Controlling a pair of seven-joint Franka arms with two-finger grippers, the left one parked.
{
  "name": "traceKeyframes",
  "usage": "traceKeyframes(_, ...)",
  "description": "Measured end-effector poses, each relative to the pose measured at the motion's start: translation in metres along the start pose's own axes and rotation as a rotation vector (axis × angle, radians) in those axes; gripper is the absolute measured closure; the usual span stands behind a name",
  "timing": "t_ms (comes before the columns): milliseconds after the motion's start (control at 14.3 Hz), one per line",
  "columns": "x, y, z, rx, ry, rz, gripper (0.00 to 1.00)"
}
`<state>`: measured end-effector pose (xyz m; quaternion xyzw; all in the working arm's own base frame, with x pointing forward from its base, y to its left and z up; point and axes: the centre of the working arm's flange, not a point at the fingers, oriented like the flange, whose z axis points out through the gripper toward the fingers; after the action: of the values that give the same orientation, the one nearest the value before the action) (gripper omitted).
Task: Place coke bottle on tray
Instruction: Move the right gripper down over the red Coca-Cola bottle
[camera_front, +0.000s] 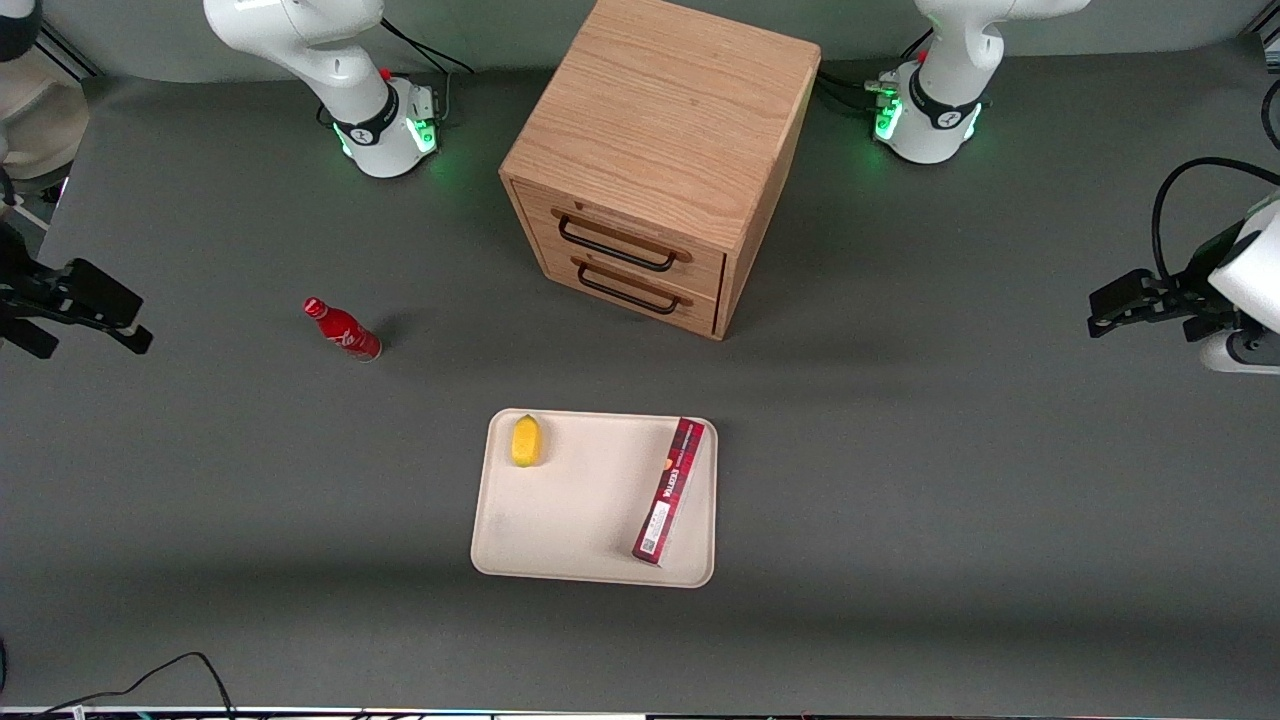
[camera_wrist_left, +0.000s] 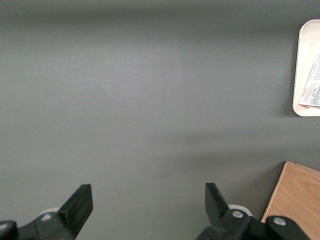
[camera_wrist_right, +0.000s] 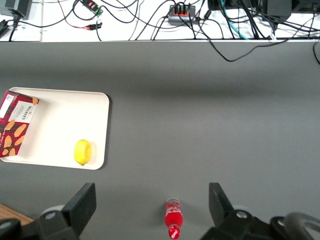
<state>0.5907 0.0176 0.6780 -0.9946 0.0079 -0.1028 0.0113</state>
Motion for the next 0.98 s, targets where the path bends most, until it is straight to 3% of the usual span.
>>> traceKeyframes(349, 0.000, -0.001, 0.006, -0.001, -0.017, -0.002, 0.00)
traceKeyframes(488, -0.002, -0.008, 0.027, -0.001, -0.069, -0.012, 0.00)
traceKeyframes(698, -0.010, -0.039, 0.101, 0.005, -0.153, -0.041, 0.00)
traceKeyframes(977, -0.046, -0.040, 0.206, 0.017, -0.175, -0.029, 0.00)
